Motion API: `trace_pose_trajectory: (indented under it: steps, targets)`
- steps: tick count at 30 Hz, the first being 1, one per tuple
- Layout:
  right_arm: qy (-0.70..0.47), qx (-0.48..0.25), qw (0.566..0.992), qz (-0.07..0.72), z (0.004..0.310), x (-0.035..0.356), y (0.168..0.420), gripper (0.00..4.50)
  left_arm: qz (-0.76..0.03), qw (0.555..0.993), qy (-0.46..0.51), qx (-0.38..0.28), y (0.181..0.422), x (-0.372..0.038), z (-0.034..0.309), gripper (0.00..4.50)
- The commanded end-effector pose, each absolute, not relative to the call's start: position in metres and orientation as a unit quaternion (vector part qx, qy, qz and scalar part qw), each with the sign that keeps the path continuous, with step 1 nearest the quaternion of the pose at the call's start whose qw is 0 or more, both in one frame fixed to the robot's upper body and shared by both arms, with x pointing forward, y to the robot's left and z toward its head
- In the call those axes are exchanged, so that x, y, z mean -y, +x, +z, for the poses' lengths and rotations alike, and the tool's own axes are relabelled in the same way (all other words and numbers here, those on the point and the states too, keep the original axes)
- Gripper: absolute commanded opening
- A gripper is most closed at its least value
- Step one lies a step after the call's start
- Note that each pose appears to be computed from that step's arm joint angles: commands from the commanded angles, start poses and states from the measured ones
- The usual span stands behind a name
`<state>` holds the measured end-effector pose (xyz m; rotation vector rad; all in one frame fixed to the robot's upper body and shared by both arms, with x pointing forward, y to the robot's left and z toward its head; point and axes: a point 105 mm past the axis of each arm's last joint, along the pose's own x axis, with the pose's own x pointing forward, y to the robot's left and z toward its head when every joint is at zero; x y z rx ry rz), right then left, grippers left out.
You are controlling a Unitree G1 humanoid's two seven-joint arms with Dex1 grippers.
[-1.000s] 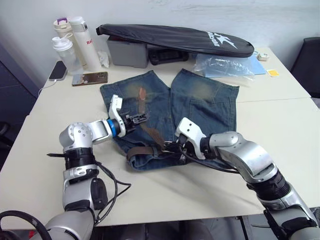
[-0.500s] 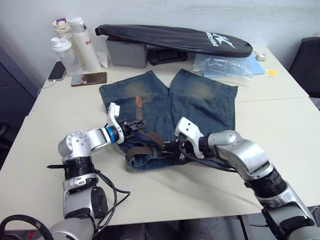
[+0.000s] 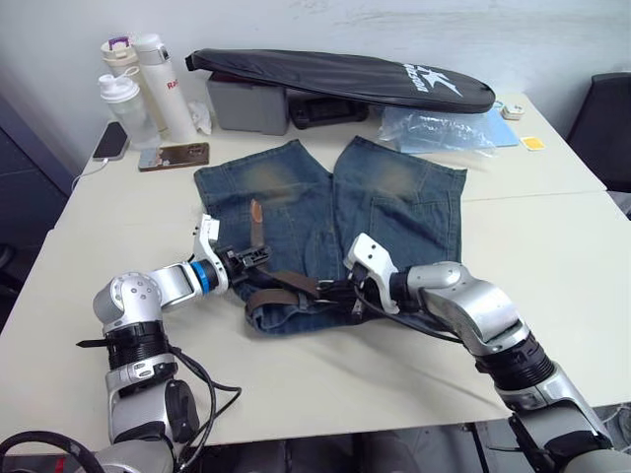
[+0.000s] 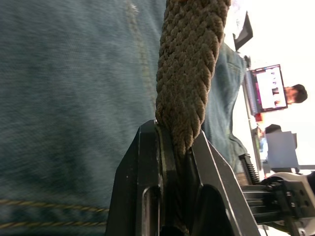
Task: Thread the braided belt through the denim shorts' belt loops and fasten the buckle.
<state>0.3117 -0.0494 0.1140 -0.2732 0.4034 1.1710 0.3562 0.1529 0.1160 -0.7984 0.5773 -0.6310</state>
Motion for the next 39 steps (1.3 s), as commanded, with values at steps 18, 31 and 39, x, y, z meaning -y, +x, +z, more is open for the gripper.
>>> trace_pose_trajectory:
  steps: [18,31,39]
  targets:
    - [-0.072,-0.26,0.772,0.576,0.069,0.04,0.304,0.03,-0.263,0.85,-0.391,-0.233,0.346,-0.176,0.12,0.0]
    - [-0.024,-0.229,0.76,0.608,0.097,0.027,0.3,0.03,-0.244,0.858,-0.396,-0.216,0.339,-0.183,0.121,0.0]
    - [-0.059,-0.16,0.775,0.609,0.146,0.04,0.309,0.03,-0.255,0.854,-0.397,-0.217,0.34,-0.173,0.122,0.0]
